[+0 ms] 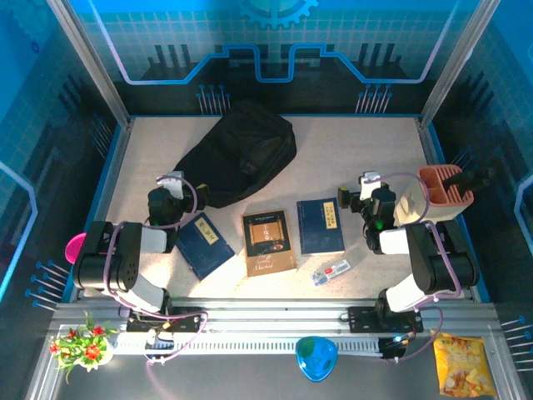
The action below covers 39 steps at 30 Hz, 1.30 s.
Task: Pack the student bag
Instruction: Rotate the student bag at the top-center of the table.
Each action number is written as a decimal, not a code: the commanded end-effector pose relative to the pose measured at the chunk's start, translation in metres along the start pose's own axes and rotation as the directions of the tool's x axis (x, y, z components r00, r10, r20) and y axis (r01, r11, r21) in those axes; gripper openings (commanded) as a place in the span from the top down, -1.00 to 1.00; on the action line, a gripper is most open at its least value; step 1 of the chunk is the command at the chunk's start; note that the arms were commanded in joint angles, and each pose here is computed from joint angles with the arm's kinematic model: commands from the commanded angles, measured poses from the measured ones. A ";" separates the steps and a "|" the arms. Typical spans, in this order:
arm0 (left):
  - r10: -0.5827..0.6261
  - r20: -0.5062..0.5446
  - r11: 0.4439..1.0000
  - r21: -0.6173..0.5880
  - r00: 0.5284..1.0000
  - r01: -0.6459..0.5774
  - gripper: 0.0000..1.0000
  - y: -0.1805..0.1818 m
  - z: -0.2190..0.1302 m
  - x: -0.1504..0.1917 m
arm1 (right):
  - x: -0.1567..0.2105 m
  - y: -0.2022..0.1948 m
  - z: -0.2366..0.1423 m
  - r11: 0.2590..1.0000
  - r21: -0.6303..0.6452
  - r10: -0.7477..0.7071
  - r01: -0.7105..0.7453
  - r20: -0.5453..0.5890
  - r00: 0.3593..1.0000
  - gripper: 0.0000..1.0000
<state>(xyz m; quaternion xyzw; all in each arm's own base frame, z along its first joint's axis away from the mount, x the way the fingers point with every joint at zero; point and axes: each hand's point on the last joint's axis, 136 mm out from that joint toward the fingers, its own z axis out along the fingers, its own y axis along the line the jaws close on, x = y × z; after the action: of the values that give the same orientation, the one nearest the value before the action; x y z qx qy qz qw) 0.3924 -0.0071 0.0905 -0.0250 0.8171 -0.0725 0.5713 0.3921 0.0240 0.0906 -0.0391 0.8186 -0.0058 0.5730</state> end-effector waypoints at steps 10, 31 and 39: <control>0.025 0.008 1.000 0.000 1.000 -0.025 -0.99 -0.002 0.004 -0.005 | -0.010 -0.002 0.003 1.000 0.003 -0.013 0.013 0.026 1.000 -0.99; 0.022 0.007 1.000 0.000 1.000 -0.022 -0.98 -0.002 0.004 -0.005 | -0.011 -0.003 0.003 1.000 0.005 -0.014 0.014 0.026 1.000 -0.99; 0.018 0.100 0.999 -0.034 0.995 -0.014 -0.99 0.001 -0.019 -0.021 | -0.031 0.002 -0.013 0.999 0.004 -0.048 0.048 0.051 0.998 -0.99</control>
<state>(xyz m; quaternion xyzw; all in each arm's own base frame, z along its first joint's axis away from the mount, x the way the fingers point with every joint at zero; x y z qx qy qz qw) 0.3873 -0.0054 0.0936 -0.0278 0.8117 -0.0681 0.5794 0.3893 0.0244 0.0973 -0.0469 0.8176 -0.0109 0.5737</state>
